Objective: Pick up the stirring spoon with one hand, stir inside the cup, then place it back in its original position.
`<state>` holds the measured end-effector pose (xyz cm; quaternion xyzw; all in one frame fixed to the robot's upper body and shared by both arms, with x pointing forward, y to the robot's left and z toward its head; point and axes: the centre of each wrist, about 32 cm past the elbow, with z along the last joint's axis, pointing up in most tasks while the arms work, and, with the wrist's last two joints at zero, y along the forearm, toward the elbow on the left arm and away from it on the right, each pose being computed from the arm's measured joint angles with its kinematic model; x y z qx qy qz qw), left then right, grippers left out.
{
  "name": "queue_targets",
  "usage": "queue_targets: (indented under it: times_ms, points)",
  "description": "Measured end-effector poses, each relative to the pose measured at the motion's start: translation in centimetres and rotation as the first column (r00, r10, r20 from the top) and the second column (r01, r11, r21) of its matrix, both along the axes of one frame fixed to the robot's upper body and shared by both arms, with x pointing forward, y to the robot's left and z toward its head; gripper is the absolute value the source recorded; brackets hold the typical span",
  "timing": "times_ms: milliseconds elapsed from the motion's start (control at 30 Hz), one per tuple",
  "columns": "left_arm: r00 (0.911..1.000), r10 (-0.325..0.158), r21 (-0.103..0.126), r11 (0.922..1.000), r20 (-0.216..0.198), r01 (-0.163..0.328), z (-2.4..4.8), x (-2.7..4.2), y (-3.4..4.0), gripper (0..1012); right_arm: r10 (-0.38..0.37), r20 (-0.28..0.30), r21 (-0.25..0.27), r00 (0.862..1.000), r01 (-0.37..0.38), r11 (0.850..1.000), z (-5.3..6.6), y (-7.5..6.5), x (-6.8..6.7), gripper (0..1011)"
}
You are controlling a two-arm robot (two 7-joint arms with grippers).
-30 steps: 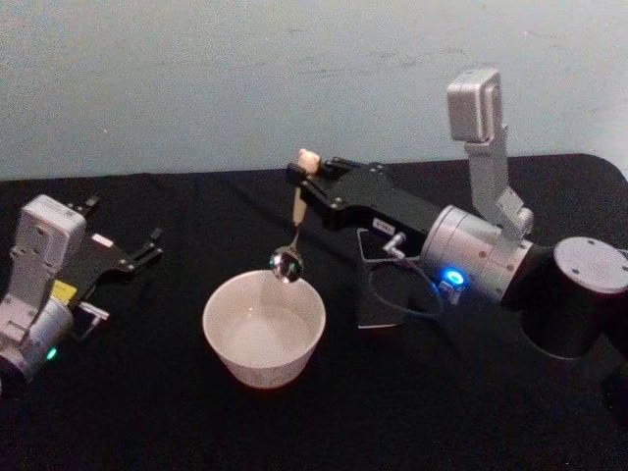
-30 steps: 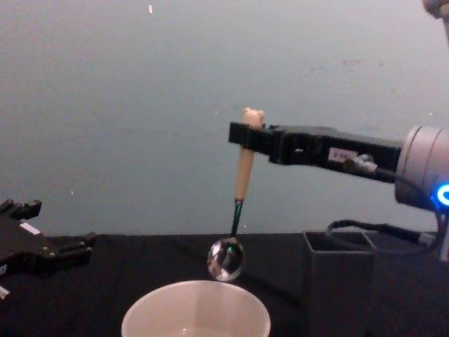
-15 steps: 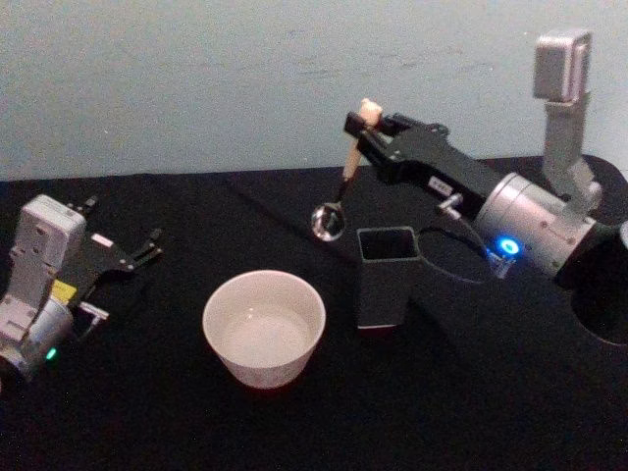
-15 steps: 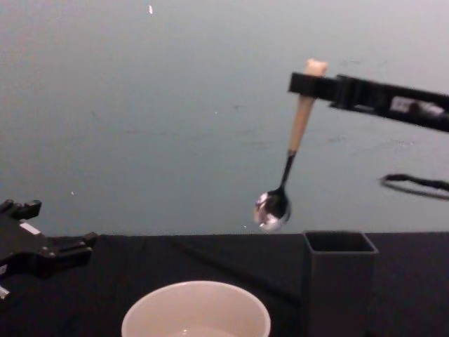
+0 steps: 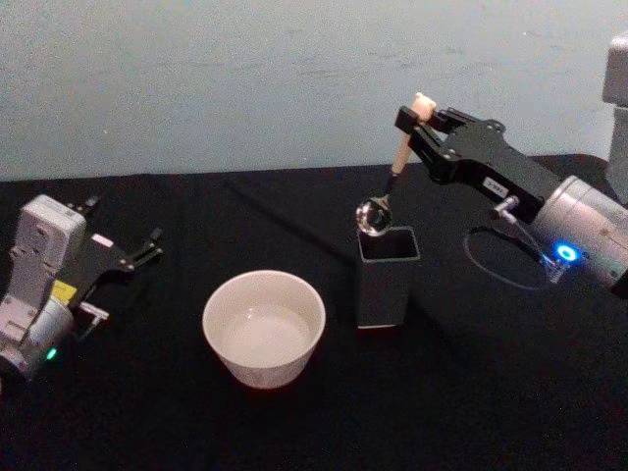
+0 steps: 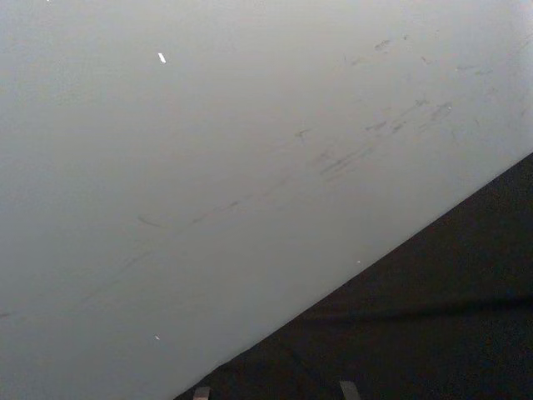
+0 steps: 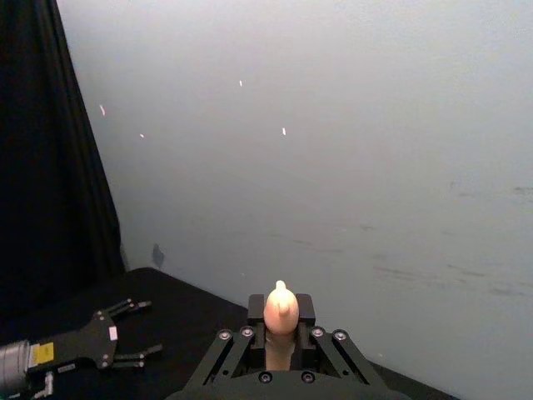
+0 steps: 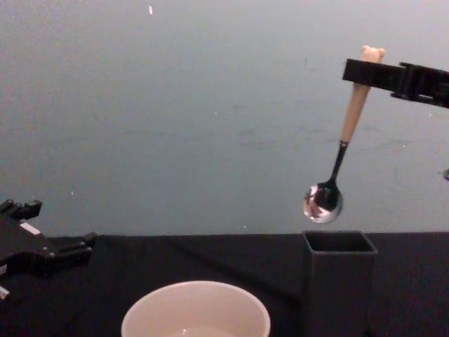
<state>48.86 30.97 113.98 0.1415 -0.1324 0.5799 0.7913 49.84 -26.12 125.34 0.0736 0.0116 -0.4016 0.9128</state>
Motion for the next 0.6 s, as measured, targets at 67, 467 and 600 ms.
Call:
queue_targets:
  times_ms: [67,467,600]
  points:
    - [1.0,0.0,0.0,1.0,0.0,0.0,0.0,0.0,0.0,1001,-0.003,0.003,-0.006,1.0,0.003,1.0,0.0,-0.3,-0.2,214]
    - [1.0,0.0,0.0,1.0,0.0,0.0,0.0,0.0,0.0,1002,-0.009,-0.019,-0.054,1.0,0.008,0.998,-1.2,-0.8,-0.3,214]
    - [1.0,0.0,0.0,1.0,0.0,0.0,0.0,0.0,0.0,1001,-0.013,-0.033,-0.07,0.999,0.011,0.997,-1.7,-0.6,-0.1,214]
